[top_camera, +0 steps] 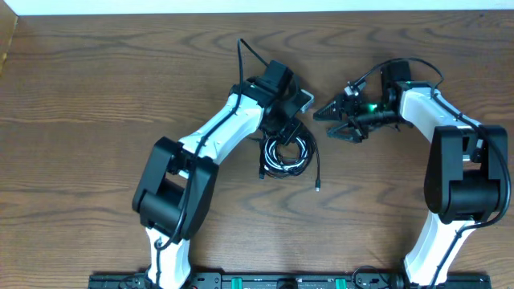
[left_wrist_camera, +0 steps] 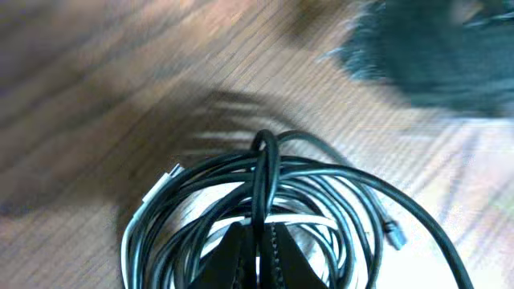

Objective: Untangle cables

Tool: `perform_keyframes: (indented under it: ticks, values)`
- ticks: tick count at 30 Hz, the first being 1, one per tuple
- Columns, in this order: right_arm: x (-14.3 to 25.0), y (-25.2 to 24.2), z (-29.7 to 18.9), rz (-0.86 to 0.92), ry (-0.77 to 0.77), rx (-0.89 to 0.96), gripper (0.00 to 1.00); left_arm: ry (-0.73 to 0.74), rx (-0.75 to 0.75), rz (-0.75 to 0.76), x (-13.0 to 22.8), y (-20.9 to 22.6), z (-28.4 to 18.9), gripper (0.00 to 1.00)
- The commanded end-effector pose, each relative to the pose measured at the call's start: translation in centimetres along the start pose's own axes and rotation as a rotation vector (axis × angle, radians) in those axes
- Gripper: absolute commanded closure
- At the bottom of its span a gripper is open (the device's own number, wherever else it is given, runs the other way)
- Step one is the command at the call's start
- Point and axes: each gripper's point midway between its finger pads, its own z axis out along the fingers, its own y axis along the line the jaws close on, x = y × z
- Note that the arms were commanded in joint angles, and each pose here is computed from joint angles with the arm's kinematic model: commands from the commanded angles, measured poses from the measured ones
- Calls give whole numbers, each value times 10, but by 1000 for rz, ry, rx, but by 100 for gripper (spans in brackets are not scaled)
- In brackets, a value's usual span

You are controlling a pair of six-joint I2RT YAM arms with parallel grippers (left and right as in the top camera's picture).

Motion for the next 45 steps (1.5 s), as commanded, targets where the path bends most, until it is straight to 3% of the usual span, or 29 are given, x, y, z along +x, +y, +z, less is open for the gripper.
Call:
perform_keyframes:
  ticks: [1,6,18,27,31,41,43,45]
  values:
    - [-4,9,11,101,-9,13,28,-38,28,48,-7,-10,-13,92]
    - [-8,14,20,164,-24,24,45,-40,38,49,-8,-12,-13,93]
    - [-7,9,36,134,-48,107,61,-18,42,38,-2,-11,-9,93]
    - [3,-5,49,143,-57,232,62,35,54,13,9,-6,12,92]
    - [7,-6,57,130,-61,278,62,68,60,4,17,-5,24,87]
    - [3,-18,59,174,-122,365,79,105,14,-8,26,8,34,83]
    - [2,-19,58,173,-129,372,77,105,14,-8,26,8,34,83]
    - [1,-19,58,179,-133,374,71,105,14,-8,26,8,34,77]
